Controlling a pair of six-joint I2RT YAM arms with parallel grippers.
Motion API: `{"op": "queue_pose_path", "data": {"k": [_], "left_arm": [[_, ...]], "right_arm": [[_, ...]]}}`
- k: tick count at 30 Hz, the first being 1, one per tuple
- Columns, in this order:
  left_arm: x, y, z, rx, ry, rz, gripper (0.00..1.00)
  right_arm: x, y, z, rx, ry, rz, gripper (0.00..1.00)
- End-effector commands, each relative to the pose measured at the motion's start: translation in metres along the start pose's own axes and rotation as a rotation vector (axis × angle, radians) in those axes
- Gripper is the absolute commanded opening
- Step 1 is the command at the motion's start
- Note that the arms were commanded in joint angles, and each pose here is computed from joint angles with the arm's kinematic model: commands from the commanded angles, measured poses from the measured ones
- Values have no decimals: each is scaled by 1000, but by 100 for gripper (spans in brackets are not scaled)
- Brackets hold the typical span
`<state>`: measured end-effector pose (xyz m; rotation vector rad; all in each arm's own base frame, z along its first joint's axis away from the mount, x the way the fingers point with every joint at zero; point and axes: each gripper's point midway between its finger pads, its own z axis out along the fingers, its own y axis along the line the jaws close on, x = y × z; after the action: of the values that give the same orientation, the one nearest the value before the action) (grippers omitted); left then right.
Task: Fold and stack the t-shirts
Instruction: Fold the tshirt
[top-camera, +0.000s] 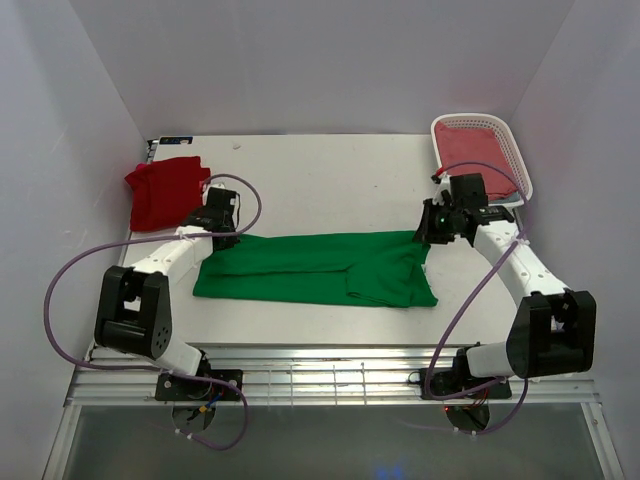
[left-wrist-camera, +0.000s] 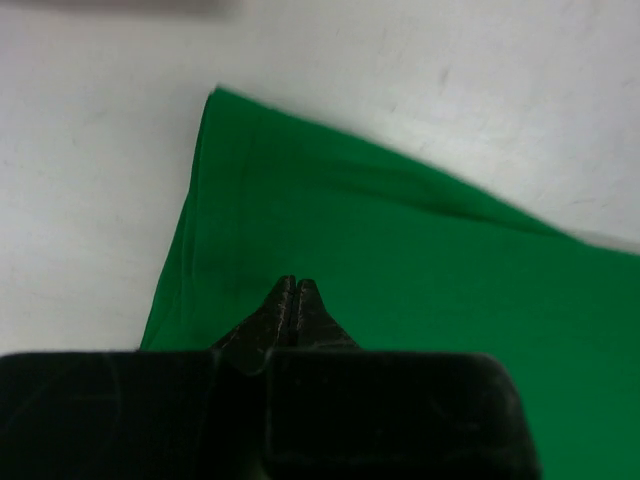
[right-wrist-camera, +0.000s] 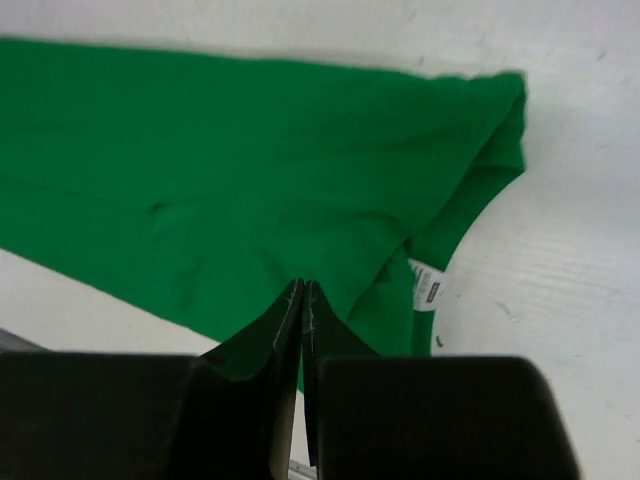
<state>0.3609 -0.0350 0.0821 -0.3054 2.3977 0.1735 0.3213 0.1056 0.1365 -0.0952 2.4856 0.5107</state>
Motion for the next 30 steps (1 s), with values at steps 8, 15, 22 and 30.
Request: {"op": "queue_pose_path", "data": {"k": [8,15,22,30], "left_arm": [[53,18,1,-69,166,14,0],[92,20,10,-82,275,41,0],[113,16,19,-109,359,75,0],[140,6,21,-119,460,120,0]], "right_arm": [[64,29,19,-84,157,43,8],[99,26,38,-16,273,61,8],[117,5,55,113,369,72,8],[116,-24,79,269,451,62,8]]}}
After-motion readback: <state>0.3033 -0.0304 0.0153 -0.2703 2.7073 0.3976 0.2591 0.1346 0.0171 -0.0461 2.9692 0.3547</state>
